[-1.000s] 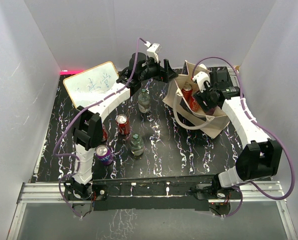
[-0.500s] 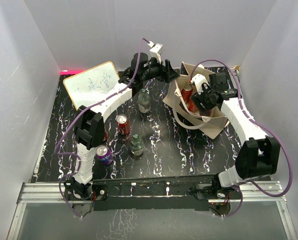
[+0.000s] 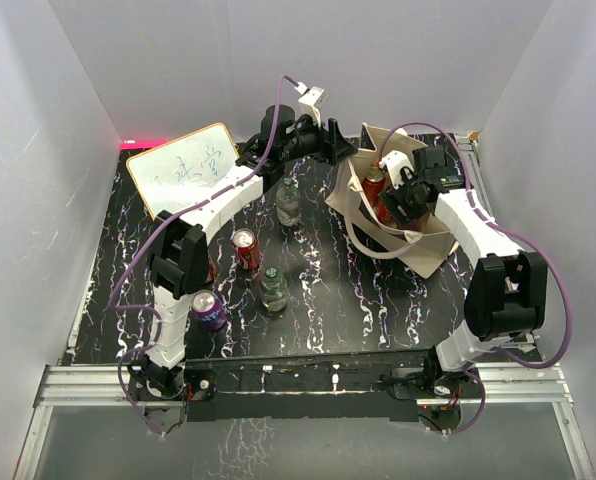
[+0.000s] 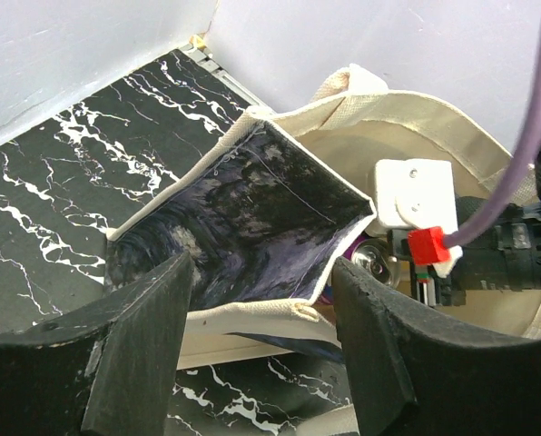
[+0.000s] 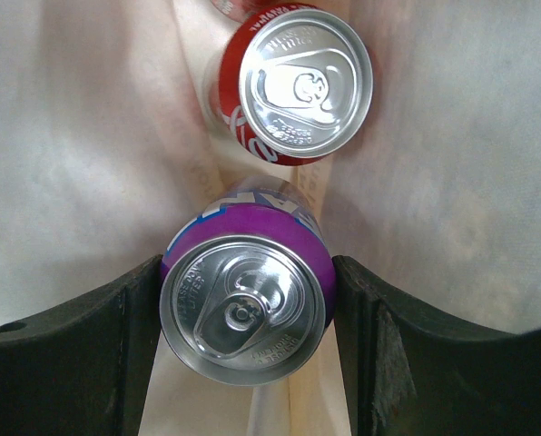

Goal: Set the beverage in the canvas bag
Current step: Place the drink in the canvas bag.

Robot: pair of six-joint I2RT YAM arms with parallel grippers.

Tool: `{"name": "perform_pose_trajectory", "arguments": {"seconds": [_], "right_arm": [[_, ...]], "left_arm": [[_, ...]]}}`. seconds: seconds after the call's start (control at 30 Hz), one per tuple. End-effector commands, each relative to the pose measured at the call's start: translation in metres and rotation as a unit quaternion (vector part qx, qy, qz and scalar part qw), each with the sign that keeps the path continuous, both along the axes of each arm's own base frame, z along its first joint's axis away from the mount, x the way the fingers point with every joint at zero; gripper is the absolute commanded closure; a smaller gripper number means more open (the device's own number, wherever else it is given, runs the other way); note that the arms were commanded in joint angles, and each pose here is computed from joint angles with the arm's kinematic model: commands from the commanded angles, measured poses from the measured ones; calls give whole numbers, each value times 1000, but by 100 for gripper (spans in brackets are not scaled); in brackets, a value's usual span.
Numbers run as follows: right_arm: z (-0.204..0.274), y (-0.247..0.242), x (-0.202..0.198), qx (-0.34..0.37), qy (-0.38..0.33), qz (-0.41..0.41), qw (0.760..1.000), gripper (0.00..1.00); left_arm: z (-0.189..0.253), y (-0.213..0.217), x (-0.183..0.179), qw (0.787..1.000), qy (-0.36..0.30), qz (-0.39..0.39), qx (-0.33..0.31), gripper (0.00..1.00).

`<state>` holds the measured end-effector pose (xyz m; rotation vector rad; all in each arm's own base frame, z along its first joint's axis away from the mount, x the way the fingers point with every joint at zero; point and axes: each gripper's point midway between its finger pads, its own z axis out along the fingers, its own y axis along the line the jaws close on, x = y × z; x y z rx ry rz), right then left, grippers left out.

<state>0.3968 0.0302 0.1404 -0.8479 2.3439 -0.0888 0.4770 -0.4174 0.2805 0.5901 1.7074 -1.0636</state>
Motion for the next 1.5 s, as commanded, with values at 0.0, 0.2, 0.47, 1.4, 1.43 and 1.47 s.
{"name": "perform_pose_trajectory", "arguments": {"seconds": [0.0,0.2,0.47,1.4,1.43,1.47], "right_arm": [[36,-13,40,-8,-85,-41,996,92],[23,-14,50,3,-81,-55,995,92],[6,-23,51,10,-68,-91,993,86],[-5,-40,55,-5,-64,-117,991,38],[-5,-40,55,-6,-65,-118,991,37],[-5,-40,55,-5,-64,-117,991,35]], "left_arm": [[1,3,-2,1000,-13,-4,6,40],[2,4,-3,1000,-12,-5,7,41],[2,3,-3,1000,-11,-9,7,41],[2,2,-5,1000,-5,-13,2,41],[2,2,-5,1000,-5,-13,2,41],[2,2,-6,1000,-5,-13,2,41]]}}
